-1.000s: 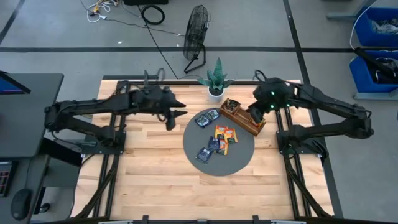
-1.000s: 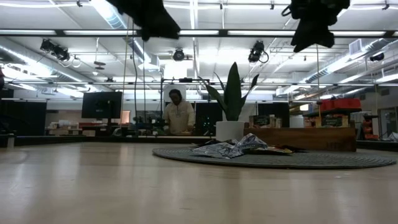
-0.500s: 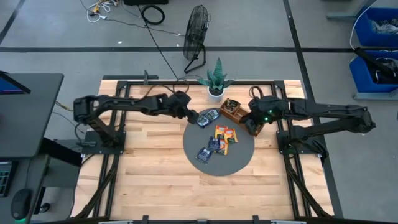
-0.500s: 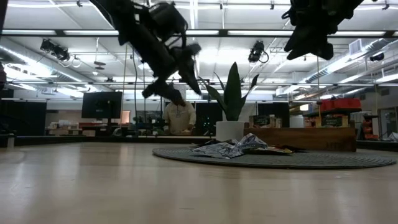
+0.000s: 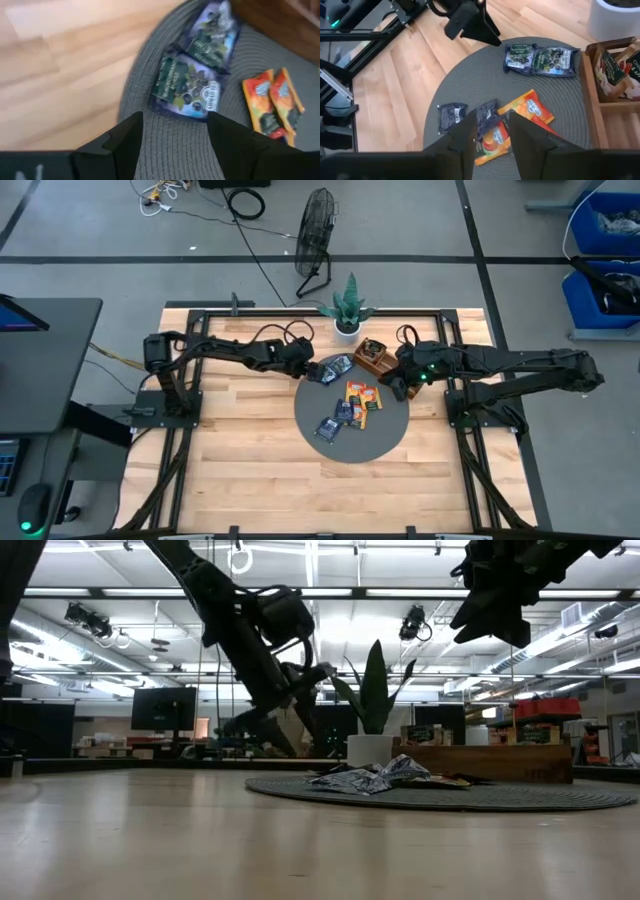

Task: Pick & Place Tea
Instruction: Put the purple tea bag into the wooden organizer

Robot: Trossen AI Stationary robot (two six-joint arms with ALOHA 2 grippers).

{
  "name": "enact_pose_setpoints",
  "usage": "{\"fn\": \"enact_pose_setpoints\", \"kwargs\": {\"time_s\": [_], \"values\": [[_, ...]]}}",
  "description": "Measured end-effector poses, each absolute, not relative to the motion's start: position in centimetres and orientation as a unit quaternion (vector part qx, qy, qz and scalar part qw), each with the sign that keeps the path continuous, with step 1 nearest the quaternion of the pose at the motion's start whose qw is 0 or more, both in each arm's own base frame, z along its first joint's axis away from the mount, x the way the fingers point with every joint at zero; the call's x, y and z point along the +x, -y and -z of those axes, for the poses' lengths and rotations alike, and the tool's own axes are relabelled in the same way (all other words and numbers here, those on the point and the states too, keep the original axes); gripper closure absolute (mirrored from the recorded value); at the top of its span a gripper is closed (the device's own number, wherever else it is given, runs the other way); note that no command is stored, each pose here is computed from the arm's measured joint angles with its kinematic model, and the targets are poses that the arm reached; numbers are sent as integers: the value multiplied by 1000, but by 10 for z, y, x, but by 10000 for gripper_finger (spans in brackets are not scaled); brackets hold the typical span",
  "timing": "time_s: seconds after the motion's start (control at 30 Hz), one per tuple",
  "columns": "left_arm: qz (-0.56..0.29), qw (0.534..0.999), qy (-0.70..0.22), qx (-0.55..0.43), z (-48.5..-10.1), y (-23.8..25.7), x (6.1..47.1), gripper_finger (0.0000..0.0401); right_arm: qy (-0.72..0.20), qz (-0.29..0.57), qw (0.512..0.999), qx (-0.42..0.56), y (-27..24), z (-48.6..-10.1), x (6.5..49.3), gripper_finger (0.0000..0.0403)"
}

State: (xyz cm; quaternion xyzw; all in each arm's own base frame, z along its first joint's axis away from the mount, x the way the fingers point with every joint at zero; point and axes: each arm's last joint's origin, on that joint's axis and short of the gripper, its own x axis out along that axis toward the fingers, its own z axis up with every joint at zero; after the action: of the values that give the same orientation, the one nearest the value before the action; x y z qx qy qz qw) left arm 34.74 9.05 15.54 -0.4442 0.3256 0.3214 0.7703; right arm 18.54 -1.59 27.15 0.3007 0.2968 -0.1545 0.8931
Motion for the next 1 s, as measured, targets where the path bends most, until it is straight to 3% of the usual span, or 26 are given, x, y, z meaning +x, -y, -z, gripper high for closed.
{"fn": "enact_pose_setpoints", "kwargs": {"time_s": [0.4, 1.0], "values": [[-333, 745, -301, -493, -127, -93, 360, 176, -298, 152, 896, 291, 16, -271, 185, 282], [-339, 750, -262, -504, -129, -96, 365, 176, -297, 152, 897, 291, 16, -272, 186, 282]]}}
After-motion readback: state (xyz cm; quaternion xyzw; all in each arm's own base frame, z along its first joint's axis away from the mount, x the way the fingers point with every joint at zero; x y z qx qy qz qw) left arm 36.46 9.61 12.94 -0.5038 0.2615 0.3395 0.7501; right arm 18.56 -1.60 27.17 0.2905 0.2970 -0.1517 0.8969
